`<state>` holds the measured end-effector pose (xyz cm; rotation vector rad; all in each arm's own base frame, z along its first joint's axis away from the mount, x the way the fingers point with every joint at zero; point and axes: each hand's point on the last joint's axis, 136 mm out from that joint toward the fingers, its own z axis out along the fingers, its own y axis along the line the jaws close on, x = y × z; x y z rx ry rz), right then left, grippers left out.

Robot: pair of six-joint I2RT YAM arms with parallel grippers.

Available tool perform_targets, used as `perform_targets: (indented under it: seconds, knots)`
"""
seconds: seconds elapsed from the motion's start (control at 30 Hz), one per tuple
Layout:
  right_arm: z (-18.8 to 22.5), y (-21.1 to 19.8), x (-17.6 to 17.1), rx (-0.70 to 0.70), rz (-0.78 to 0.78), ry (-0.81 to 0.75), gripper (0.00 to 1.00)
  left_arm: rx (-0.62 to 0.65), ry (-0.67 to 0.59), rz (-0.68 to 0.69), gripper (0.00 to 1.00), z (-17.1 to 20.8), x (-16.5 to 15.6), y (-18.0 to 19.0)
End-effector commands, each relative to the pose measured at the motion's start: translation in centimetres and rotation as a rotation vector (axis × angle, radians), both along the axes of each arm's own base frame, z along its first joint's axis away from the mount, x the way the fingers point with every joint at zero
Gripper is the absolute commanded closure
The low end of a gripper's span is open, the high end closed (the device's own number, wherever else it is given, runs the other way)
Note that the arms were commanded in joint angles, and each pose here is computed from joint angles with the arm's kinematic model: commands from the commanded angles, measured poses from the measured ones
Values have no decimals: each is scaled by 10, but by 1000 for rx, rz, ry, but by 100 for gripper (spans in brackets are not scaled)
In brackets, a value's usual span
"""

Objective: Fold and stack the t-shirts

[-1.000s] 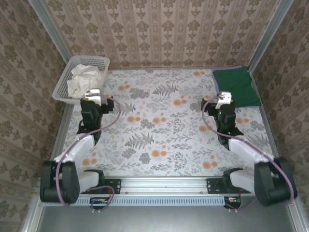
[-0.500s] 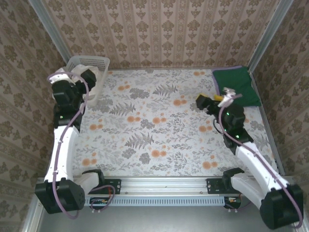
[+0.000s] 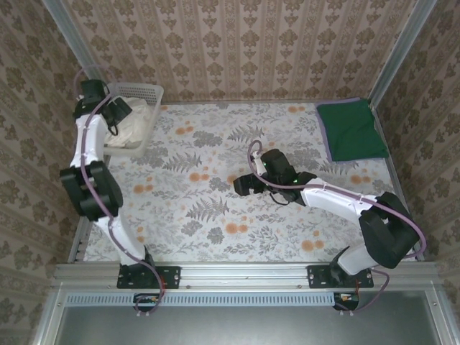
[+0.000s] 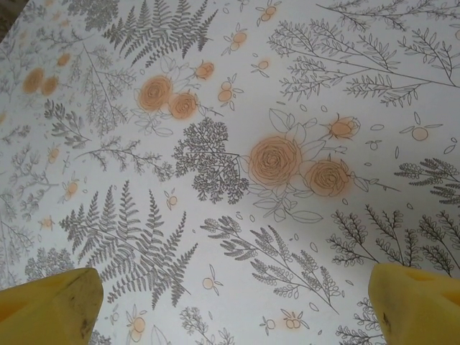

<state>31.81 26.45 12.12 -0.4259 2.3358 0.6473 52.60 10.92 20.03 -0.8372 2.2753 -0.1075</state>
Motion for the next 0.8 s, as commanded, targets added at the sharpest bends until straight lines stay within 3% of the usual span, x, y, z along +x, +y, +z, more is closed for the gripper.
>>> perform_targets:
  seconds: [0.0,0.13,0.37,0.53,0.67,0.77]
  knots:
    - [6,1,5,11,4,-73,4,-15,63,-88,10,-17,19,-5]
    - [-2,8,4,6,25,-76,4,-21,39,-200,10,-41,66,-10]
    - [-6,20,0,-13,75,-88,4,-18,-3,-138,17,-69,102,8]
    - [-9,26,-1,-16,92,-87,4,-93,-27,-167,38,-90,121,-8]
    - [-11,26,1,-30,89,-90,4,-113,-46,-164,73,-95,128,-10]
    - [-13,25,2,-36,85,-93,4,-126,-98,-182,96,-78,134,-16]
